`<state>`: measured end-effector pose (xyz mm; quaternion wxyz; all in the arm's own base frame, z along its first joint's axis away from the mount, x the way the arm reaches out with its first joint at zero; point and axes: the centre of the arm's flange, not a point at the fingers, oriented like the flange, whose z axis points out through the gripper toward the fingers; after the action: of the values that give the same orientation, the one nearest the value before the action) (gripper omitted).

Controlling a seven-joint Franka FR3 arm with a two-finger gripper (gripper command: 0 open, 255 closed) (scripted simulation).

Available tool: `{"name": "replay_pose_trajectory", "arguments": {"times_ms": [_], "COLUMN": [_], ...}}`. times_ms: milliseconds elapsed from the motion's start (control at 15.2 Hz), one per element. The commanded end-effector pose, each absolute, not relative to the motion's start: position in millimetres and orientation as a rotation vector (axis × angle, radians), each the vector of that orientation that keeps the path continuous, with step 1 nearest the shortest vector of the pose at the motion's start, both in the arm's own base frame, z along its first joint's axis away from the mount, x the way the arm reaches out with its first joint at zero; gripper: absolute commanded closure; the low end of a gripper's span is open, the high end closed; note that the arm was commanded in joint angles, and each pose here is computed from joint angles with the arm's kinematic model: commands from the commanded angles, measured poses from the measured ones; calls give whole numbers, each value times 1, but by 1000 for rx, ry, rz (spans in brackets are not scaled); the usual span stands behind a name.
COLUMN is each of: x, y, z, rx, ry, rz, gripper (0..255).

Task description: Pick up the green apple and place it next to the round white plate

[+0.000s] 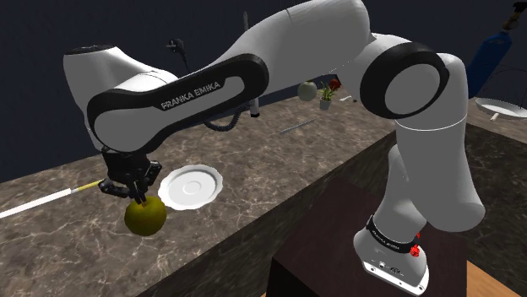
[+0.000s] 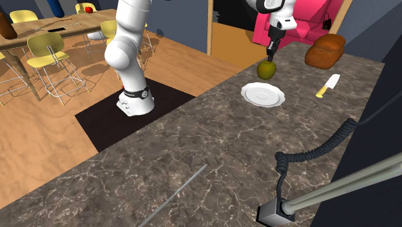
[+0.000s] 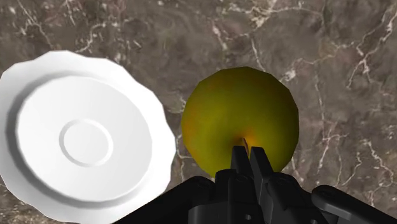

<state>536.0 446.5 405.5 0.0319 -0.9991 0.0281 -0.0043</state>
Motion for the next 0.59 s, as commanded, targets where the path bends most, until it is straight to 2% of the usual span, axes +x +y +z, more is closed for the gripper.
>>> {"name": "replay_pose_trajectory", "arguments": {"times_ms": [0,66,396,528], "x": [536,536,536,536], "y": [447,447,447,445], "z": [406,406,406,432], "rx": [-3076,-3076,-3076,-3076], "ry": [86,86,86,86], "rz": [-14,-14,-14,-14], "gripper": [255,0,0,0]}}
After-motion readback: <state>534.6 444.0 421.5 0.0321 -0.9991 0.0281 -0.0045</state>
